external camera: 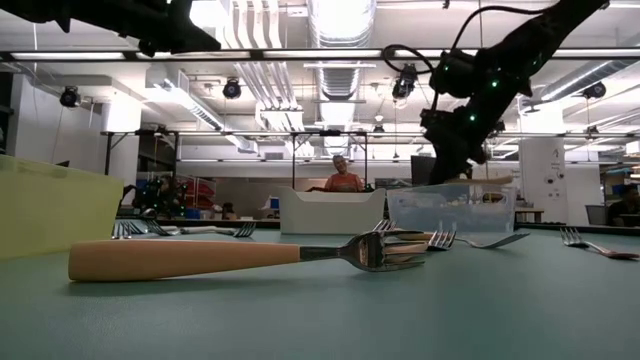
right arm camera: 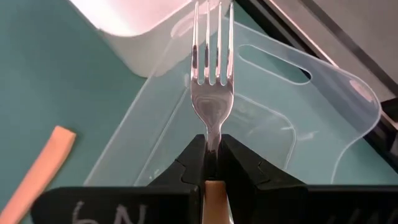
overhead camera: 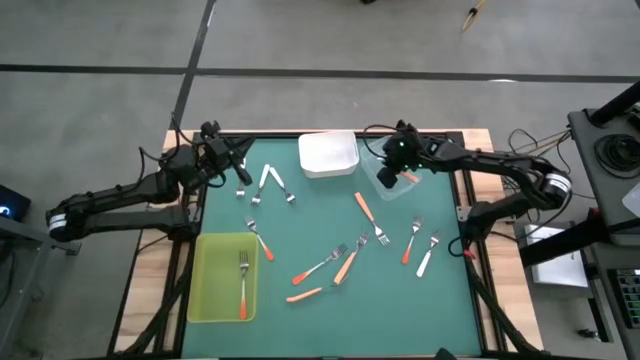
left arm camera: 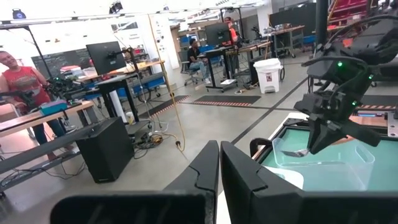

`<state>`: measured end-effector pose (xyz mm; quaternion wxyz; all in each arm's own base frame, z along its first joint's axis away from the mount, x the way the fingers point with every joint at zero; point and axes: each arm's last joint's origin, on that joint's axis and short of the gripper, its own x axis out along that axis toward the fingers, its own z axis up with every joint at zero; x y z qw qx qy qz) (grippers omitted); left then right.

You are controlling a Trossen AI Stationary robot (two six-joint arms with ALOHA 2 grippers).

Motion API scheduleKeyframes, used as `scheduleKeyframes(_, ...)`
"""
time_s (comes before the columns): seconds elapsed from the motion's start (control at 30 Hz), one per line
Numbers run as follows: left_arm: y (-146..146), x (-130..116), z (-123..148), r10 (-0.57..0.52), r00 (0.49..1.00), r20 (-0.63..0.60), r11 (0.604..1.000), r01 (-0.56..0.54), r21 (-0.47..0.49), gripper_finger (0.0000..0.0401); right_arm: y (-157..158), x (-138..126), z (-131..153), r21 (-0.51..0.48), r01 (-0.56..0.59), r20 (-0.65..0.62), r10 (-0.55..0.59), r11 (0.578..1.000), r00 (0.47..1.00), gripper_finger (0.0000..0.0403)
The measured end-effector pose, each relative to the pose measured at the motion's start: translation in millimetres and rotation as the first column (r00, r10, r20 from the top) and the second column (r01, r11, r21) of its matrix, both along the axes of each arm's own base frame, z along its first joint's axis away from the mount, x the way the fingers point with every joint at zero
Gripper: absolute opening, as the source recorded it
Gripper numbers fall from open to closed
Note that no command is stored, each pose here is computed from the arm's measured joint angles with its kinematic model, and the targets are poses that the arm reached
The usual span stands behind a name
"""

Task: Sort silverware by color (type)
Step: Put the light orange fork into the transparent bin

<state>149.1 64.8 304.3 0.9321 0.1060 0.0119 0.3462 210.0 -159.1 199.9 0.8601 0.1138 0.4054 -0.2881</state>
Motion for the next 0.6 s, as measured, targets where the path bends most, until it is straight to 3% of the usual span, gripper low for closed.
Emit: scheduleKeyframes(0.6, 0.0, 0.0, -0.1, 0.0, 1.0, -0.001, 1.0, 0.0, 0.0, 0.0, -6.5, 5.9, -11.3, -0.008, 0.037, -0.019, -0.037, 0.999, 0.999, 0.0044)
